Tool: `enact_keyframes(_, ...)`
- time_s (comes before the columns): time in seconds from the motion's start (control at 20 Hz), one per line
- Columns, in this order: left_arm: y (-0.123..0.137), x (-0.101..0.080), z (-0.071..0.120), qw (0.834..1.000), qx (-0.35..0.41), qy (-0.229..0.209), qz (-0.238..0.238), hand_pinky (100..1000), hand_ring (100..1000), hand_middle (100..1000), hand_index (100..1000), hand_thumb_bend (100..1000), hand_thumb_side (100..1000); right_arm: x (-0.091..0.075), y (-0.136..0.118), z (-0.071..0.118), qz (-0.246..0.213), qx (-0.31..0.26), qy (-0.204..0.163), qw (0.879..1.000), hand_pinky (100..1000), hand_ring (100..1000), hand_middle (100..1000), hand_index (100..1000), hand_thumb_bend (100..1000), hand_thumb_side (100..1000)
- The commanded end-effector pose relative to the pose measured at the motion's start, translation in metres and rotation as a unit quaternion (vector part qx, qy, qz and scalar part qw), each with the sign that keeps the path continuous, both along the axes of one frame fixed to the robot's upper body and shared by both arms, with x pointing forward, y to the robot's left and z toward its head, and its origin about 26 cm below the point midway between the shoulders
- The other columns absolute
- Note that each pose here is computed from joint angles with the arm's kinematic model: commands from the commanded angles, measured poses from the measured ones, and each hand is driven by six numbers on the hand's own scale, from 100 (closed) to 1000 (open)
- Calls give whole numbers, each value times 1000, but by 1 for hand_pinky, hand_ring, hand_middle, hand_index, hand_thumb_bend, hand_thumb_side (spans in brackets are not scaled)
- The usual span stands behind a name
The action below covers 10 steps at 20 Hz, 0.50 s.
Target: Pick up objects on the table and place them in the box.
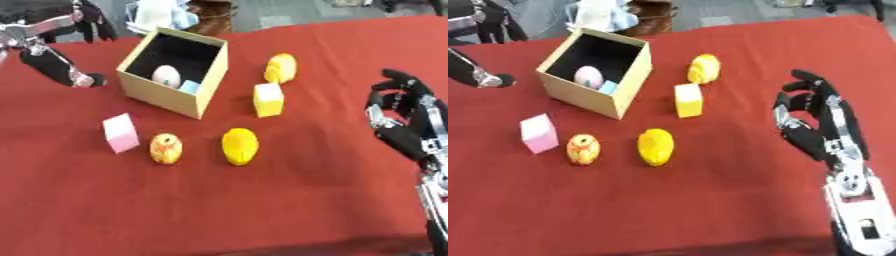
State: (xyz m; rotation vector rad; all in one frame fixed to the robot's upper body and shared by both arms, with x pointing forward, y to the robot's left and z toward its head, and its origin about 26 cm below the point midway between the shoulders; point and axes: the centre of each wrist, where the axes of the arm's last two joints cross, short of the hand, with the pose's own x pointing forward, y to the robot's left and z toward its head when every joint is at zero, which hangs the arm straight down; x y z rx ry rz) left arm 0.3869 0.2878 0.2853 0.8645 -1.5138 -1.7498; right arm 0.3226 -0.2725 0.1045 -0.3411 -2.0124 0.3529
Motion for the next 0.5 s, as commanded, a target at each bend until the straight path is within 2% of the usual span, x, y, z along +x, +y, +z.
enact_keyframes(0.05, 16, -5, -1, 999, 30, 29, 11, 709, 642, 683, 790, 604, 233, 2, -4, 10, -4, -9, -17, 1000, 625, 569, 647, 849, 100, 252)
enact_keyframes(0.15, 24, -2, -32, 994, 57, 90, 12, 716, 657, 700, 801, 620, 243, 2, -3, 10, -2, -10, -16, 1000, 625, 569, 647, 849, 100, 253)
enact_keyframes(0.25, 21, -1, -50, 988, 77, 131, 11, 717, 658, 702, 803, 625, 243, 2, -3, 9, -2, -9, -14, 1000, 625, 569, 647, 849, 100, 253)
enact_keyframes(0.5, 15, -2, -49, 983, 87, 159, 13, 717, 658, 702, 803, 625, 243, 2, -4, 8, -3, -9, -13, 1000, 625, 569, 647, 849, 100, 253)
